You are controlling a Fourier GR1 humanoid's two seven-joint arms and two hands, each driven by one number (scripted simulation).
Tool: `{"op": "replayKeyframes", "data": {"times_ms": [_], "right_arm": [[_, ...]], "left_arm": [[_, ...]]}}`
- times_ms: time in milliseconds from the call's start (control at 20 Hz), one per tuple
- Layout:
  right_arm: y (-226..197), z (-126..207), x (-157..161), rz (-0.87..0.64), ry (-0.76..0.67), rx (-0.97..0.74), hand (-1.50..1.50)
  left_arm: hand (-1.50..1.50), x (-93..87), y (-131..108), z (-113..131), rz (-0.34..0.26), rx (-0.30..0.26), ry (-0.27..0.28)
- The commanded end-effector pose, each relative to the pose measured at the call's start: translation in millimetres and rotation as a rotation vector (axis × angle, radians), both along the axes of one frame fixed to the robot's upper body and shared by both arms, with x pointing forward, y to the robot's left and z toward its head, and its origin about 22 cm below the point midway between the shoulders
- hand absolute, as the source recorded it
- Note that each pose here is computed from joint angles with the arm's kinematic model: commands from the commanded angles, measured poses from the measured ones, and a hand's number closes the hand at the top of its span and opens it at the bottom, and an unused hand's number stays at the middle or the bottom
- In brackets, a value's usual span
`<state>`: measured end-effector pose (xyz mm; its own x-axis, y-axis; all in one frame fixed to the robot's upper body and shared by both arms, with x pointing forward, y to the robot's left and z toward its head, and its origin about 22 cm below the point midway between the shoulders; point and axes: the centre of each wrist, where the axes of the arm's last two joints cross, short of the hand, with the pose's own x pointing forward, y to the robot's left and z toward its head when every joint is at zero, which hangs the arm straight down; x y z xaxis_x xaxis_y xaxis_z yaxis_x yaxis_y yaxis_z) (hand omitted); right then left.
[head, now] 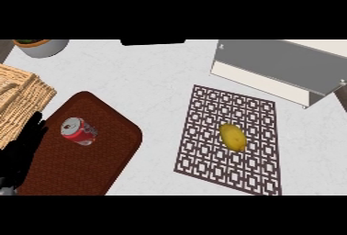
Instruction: Pick the pear from the placemat and place it in the tiered shelf
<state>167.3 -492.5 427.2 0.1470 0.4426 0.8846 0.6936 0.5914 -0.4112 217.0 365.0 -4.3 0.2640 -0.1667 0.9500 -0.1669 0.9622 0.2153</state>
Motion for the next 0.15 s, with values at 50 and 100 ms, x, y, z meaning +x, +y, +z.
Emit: {"op": "replayKeyframes", "data": {"times_ms": [50,100], "right_arm": [[-37,25,-86,-0.005,0.014,-0.022,-1.5],[-37,27,-100,0.009,0.02,-0.043,-1.5]], "left_arm": [[0.0,-9.2,-9,-12,0.01,-0.02,0.005],[0.0,-10.7,1,0,0.008,0.004,0.02]]}}
